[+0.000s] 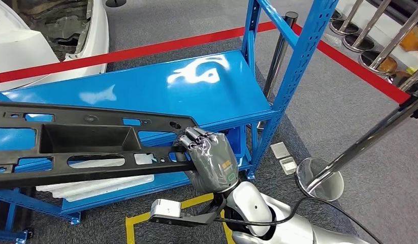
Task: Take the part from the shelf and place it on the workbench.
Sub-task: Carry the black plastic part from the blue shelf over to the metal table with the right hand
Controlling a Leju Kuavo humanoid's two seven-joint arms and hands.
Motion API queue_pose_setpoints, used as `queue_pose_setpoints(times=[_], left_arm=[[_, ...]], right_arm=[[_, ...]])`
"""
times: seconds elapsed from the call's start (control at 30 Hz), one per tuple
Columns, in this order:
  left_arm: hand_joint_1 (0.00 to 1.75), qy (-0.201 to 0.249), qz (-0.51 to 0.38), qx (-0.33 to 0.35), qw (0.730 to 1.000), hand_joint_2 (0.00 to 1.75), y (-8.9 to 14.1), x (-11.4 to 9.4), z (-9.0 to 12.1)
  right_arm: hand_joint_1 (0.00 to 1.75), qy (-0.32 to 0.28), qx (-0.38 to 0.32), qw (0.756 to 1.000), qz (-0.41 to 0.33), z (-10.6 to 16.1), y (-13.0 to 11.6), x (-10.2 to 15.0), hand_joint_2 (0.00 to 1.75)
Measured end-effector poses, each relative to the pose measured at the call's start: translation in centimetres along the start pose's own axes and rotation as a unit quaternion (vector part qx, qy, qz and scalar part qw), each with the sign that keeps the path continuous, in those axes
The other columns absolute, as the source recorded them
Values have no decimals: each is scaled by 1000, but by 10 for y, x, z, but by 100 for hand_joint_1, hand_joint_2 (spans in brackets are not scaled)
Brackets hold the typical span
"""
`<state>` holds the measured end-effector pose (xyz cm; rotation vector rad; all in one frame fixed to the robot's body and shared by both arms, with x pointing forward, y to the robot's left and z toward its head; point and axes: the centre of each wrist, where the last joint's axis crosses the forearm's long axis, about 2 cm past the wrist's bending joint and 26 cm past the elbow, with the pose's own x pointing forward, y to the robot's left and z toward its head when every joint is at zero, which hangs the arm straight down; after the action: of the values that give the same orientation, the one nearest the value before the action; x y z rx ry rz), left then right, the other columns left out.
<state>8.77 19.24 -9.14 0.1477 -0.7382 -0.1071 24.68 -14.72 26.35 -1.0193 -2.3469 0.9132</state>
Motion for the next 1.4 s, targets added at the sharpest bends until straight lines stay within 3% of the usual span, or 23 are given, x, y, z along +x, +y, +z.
queue_pose_setpoints(times=[1.4], left_arm=[[0,-9,1,1,1000,175,0,3,-2]], right_arm=[[175,-1,2,1000,-6,-2,0,1,175]])
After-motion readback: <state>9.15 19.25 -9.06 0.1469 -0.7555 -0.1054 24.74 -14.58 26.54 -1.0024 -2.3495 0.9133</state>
